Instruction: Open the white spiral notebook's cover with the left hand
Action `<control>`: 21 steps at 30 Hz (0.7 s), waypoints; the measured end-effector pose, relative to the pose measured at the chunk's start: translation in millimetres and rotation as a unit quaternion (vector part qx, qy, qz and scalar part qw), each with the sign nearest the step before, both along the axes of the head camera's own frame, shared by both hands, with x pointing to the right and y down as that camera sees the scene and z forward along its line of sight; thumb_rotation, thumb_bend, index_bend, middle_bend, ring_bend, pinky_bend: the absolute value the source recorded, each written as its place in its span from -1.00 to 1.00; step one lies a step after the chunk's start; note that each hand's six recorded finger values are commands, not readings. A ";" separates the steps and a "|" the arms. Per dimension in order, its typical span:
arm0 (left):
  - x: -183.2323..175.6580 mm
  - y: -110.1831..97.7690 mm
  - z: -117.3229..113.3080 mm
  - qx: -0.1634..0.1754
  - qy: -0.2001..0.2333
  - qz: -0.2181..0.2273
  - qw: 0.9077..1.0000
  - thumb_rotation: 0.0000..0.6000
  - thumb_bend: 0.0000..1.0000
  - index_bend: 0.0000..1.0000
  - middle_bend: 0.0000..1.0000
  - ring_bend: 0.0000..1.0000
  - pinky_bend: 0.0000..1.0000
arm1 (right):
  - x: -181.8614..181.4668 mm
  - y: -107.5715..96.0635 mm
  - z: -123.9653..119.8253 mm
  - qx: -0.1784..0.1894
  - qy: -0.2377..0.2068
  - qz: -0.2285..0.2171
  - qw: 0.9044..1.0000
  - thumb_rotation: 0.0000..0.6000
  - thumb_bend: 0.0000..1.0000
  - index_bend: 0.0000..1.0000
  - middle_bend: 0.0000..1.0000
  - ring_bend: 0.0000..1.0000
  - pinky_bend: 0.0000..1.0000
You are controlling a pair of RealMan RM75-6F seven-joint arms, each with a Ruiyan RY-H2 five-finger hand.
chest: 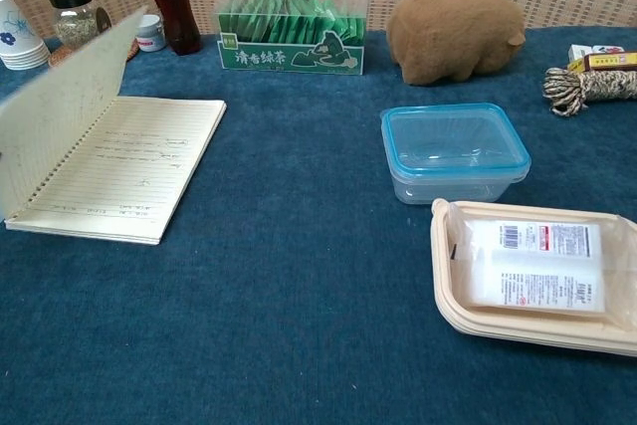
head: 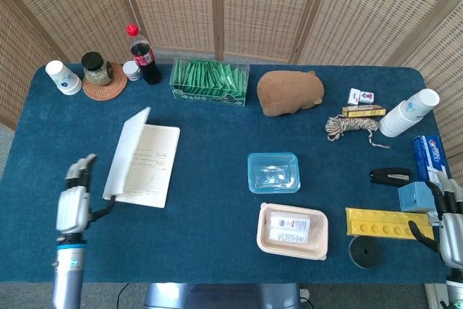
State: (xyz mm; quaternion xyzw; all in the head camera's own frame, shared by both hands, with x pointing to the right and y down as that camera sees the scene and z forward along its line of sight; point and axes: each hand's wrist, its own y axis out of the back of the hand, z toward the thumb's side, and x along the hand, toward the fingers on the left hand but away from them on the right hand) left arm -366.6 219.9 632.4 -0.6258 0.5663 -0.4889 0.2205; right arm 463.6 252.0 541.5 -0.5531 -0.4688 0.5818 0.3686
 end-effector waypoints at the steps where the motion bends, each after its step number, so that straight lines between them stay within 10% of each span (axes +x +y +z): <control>1: -7.7 0.5 -3.1 0.005 -0.006 -0.013 1.000 1.00 -0.37 -0.92 -0.80 -1.00 -1.00 | -0.9 0.0 0.4 -0.001 0.000 -0.002 1.000 1.00 -0.49 -0.75 -0.86 -0.91 -0.74; 11: -89.3 21.5 -25.4 0.008 -0.071 -0.117 0.991 1.00 -0.37 -0.93 -0.84 -1.00 -1.00 | -9.3 -3.5 2.1 -0.003 -0.004 -0.016 1.000 1.00 -0.50 -0.75 -0.86 -0.91 -0.74; 21: -122.5 36.6 -43.5 -0.017 -0.122 -0.100 0.987 1.00 -0.37 -0.91 -0.88 -1.00 -1.00 | -23.8 -8.8 9.3 -0.011 -0.008 -0.038 0.999 1.00 -0.50 -0.75 -0.86 -0.91 -0.74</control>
